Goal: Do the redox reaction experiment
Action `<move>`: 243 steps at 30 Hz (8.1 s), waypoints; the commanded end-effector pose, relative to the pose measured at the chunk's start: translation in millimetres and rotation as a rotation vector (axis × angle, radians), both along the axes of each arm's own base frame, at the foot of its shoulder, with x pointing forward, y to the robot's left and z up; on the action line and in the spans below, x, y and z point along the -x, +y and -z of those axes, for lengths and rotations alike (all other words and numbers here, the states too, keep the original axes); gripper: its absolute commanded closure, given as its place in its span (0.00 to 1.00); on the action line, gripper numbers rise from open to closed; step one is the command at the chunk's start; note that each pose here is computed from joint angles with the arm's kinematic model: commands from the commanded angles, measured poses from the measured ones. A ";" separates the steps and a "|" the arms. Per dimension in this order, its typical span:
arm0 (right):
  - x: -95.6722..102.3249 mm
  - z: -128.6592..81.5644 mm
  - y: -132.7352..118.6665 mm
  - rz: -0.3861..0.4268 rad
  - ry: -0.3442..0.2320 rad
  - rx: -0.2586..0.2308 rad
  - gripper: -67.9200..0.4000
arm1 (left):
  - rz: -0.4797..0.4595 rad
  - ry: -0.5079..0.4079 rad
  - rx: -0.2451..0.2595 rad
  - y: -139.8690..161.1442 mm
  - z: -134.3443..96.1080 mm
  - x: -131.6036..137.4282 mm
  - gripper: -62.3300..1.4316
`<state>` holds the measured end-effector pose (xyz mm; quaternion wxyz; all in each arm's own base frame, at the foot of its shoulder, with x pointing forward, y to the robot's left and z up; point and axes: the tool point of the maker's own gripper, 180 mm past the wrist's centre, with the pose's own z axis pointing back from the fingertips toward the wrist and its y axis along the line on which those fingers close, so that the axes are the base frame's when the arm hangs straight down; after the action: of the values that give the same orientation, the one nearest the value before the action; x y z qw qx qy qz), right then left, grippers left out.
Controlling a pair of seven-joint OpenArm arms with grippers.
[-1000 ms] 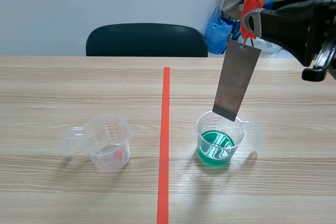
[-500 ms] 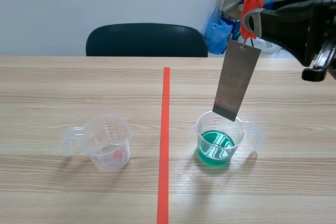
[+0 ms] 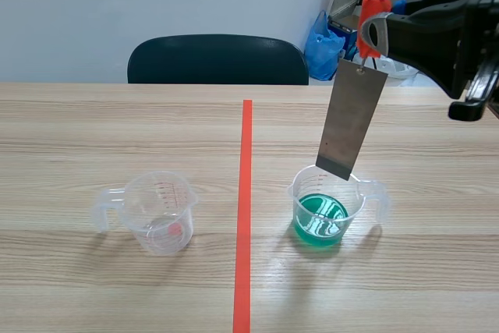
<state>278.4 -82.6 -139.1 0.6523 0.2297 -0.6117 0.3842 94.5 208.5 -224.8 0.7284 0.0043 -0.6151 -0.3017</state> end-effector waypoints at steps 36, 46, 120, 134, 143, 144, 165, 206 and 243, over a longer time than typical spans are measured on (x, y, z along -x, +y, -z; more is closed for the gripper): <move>-0.5 -11.7 1.6 -0.007 -0.034 -0.018 0.99 | 0.430 0.138 0.301 -168.2 30.8 -157.9 0.94; -0.5 -11.7 1.6 -0.007 -0.034 -0.018 0.99 | 0.477 0.194 0.348 -214.2 51.2 -200.2 0.94; -0.5 -11.6 1.6 -0.007 -0.034 -0.018 0.99 | 0.159 0.102 0.227 16.2 24.3 11.9 0.93; -0.1 -11.4 1.9 -0.010 -0.034 -0.017 0.99 | 0.115 0.139 0.140 30.1 21.7 45.6 0.00; 0.0 -11.5 2.0 -0.010 -0.034 -0.017 0.99 | 0.107 0.130 0.147 31.2 19.9 44.2 0.00; 0.0 -11.5 2.0 -0.010 -0.034 -0.017 0.99 | 0.107 0.131 0.146 31.2 20.0 44.3 0.00; 0.0 -12.1 2.1 -0.010 -0.036 -0.020 0.99 | 0.040 0.136 0.137 43.1 23.1 41.6 0.00; 0.0 -12.0 2.1 -0.010 -0.035 -0.019 0.99 | 0.049 0.134 0.136 41.8 22.7 42.1 0.00; 0.0 -12.0 2.1 -0.010 -0.035 -0.019 0.99 | 0.054 0.119 0.145 40.7 19.7 41.7 0.00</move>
<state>277.8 -82.0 -138.6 0.6507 0.2316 -0.6120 0.3853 50.6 249.8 -250.2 0.7611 -0.0825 -0.5804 -0.2778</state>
